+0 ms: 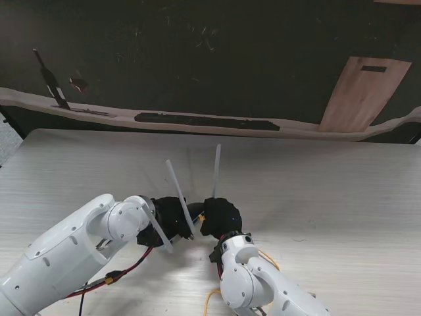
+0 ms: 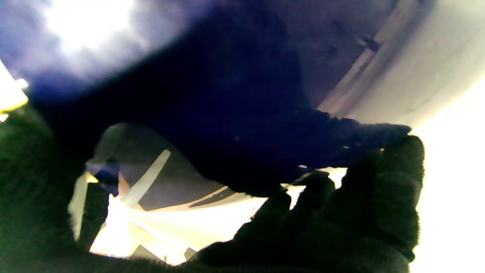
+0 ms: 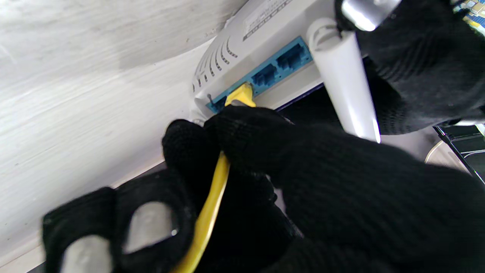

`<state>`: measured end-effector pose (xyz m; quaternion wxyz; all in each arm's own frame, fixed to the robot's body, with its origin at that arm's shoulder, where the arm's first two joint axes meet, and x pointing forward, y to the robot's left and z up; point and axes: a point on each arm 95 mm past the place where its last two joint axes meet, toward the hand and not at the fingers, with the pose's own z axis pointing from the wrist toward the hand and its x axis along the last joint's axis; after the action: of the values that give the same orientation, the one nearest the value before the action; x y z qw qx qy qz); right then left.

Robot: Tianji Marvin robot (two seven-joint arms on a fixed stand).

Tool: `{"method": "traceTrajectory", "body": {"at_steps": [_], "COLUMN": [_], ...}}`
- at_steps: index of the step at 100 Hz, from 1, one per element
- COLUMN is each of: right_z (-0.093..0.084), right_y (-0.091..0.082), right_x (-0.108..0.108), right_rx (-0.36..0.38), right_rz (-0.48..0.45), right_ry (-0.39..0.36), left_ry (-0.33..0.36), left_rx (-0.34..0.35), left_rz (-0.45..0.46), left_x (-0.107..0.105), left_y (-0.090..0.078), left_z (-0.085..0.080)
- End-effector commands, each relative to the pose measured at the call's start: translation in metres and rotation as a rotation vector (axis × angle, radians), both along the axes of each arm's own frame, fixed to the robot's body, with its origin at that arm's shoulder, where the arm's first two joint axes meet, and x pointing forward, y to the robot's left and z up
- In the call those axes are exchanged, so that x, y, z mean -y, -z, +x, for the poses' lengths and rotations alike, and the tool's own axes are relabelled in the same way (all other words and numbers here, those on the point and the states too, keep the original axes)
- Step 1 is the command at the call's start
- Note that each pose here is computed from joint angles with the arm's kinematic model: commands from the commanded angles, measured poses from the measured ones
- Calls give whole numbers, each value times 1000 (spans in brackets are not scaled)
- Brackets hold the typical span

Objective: Untangle the Ethernet cable and plug it into the router

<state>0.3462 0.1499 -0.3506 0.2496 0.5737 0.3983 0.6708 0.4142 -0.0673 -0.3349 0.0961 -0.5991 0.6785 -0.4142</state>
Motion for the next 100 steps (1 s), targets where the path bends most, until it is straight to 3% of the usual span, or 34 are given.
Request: {"method": "traceTrajectory", "body": {"at_steps": [1,100], "right_z": [-6,-8], "right_y": [5,19], "right_x": [-15,-35], "right_rx": [-38,-133], "right_rz": [24,78], "right_ry": [-42,-20], "left_ry": [22,37], "left_rx": [-247,-262], "left_rz": [55,24], "left_x": [-2,10], "left_y": [75,80], "left_z": [-48,-50]}}
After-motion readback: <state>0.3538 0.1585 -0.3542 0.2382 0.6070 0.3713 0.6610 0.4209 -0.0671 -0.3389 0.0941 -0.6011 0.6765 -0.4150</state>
